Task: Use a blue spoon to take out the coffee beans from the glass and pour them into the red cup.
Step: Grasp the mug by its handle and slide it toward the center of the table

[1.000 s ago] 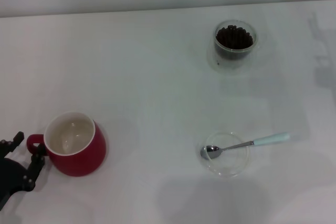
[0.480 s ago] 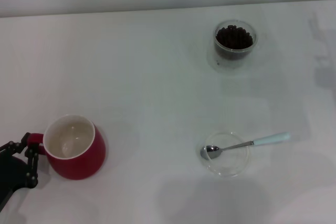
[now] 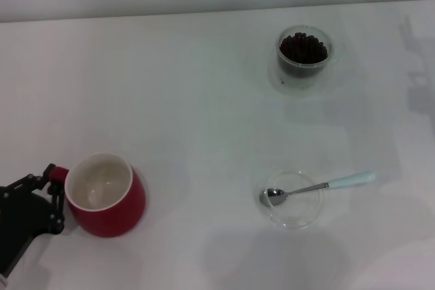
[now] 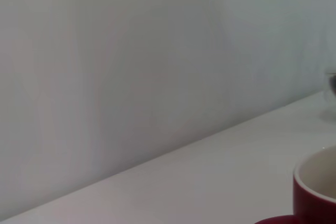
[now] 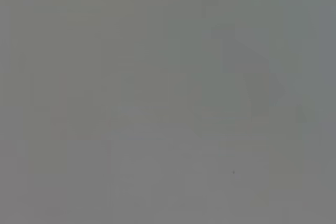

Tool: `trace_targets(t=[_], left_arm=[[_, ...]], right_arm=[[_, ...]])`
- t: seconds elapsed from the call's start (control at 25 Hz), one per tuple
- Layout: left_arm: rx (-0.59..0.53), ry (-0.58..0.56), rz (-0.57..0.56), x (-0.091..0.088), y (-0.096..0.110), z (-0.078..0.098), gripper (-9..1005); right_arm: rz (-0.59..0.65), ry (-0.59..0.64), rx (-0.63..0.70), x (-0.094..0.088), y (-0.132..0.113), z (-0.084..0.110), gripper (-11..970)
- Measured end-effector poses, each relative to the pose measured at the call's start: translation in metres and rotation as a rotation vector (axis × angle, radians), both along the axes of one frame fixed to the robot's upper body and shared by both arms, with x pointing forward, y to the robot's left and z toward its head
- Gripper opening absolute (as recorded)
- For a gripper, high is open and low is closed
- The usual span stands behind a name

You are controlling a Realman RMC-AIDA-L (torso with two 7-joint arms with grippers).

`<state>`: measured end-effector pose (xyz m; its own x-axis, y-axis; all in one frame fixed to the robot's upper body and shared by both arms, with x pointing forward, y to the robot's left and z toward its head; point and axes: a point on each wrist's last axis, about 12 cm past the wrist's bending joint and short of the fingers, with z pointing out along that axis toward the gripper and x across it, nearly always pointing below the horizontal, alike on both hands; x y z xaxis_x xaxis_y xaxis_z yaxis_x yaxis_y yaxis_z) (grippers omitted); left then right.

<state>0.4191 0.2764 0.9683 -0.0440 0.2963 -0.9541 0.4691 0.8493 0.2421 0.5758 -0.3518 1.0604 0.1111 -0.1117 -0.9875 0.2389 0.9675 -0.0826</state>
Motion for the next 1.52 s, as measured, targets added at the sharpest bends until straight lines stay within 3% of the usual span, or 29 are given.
trace_targets(t=[1.2,1.52], left_arm=[[-0.016,-0.007,-0.132,0.025,-0.044,0.007,127],[-0.018,0.0,-0.142,0.025,-0.046,0.006,139]], right_arm=[[-0.008,-0.002,-0.012,-0.002,-0.004,0.0,797],[-0.008,-0.004,-0.014,-0.002,-0.004,0.001,797]])
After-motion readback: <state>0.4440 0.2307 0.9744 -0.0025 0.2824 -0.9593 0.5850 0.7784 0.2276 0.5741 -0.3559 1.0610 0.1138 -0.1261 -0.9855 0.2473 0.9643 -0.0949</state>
